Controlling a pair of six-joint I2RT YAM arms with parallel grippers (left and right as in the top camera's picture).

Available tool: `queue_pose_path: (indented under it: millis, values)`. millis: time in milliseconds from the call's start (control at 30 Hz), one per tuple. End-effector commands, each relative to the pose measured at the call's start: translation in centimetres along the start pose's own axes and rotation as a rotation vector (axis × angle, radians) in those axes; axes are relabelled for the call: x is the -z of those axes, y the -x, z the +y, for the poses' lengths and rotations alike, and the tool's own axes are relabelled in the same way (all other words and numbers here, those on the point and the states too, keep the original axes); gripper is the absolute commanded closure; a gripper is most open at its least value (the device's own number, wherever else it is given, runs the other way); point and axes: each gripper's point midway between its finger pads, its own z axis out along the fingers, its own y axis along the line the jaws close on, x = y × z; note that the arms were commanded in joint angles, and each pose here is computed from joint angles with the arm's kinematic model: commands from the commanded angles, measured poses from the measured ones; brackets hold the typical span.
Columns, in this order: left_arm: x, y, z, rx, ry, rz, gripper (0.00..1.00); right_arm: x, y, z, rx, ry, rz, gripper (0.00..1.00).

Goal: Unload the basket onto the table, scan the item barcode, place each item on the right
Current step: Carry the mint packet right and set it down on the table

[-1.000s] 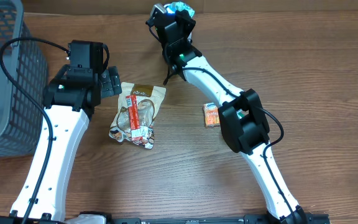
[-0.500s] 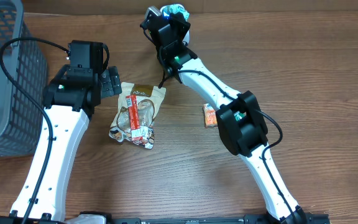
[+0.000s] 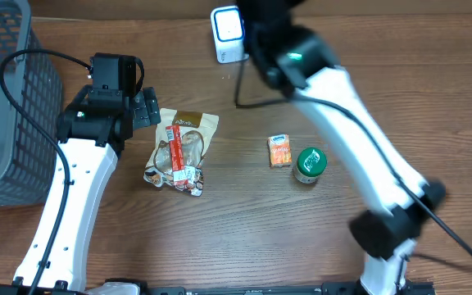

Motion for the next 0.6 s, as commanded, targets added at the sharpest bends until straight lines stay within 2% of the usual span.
queue_pose_path:
  millis: [0,133,200,333,467,567]
  values:
    - [0.5,0.8,0.2,0.009,0.006,-0.026,0.0,1.2,-3.4,-5.0,-0.364,-0.064,0.112,0.96]
    - [0.5,0.8,0.2,0.009,0.006,-0.026,0.0,1.1,-10.9,-7.5,-0.609,-0.102,0.35,0.96]
    - [0.5,0.8,0.2,0.009,0.006,-0.026,0.0,0.9,-16.4,-7.6,-0.734,-0.081,0.561,0.96]
    - [0.5,0.8,0.2,0.009,0.006,-0.026,0.0,0.9,-25.0,-7.4,-0.916,-0.026,0.934,0.96]
    - [0.5,0.8,0.2,0.009,0.006,-0.026,0.0,0.6,-30.4,-6.8,-1.022,0.02,1.135,0.96]
    - [0.5,0.8,0.2,0.009,0.006,-0.027,0.0,0.1,-33.7,-5.5,-1.063,0.092,1.23,0.96]
